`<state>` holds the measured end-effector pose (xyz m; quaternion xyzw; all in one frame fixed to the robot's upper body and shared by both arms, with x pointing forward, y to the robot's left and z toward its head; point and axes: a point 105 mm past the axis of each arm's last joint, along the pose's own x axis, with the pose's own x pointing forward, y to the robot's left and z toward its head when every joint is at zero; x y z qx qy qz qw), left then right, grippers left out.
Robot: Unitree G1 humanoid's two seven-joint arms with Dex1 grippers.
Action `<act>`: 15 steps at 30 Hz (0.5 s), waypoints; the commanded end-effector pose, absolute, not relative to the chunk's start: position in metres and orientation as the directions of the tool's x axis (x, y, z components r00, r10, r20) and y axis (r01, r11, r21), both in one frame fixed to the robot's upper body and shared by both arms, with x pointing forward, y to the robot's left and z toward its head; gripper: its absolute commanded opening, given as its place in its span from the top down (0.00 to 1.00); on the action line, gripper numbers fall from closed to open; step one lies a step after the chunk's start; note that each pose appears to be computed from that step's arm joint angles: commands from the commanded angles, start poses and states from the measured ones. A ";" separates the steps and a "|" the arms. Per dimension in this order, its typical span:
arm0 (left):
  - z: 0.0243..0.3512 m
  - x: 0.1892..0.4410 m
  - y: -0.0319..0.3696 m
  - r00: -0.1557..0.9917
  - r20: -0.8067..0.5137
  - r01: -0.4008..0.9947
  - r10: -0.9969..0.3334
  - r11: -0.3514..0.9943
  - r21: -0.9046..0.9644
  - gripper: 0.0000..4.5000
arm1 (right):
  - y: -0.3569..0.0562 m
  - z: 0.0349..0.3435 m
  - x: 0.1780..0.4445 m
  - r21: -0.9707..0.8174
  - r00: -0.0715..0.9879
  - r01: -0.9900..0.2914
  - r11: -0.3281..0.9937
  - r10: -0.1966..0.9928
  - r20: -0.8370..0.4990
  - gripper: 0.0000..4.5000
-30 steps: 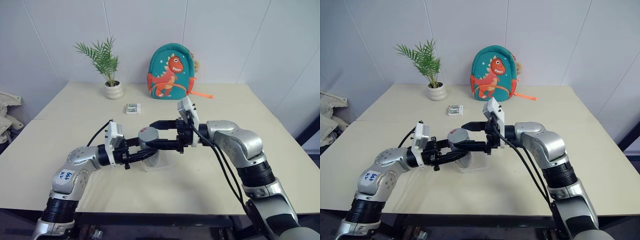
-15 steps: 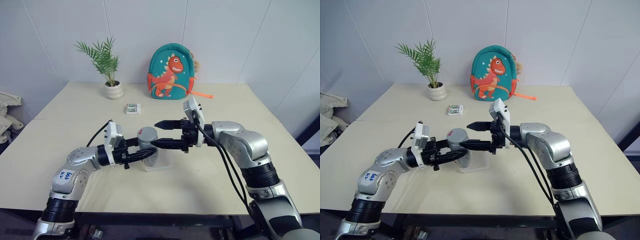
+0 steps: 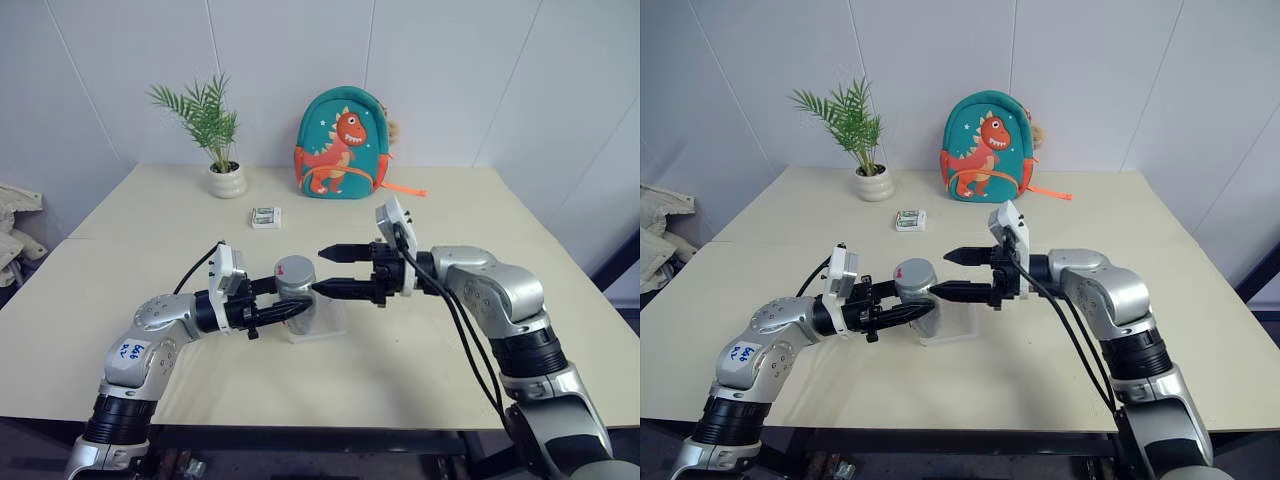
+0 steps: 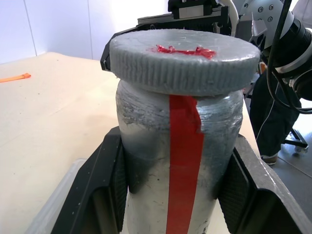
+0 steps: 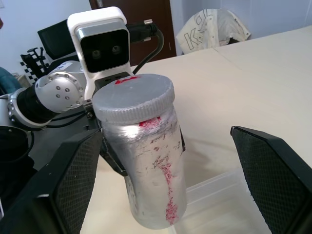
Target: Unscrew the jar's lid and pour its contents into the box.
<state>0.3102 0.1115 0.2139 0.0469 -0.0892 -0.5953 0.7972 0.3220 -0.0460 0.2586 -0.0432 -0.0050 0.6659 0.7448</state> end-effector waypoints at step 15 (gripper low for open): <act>0.227 0.302 0.107 0.241 0.115 0.937 -0.964 0.262 0.233 0.54 | -0.010 0.284 0.307 -0.139 0.017 -0.990 0.018 1.000 0.008 0.02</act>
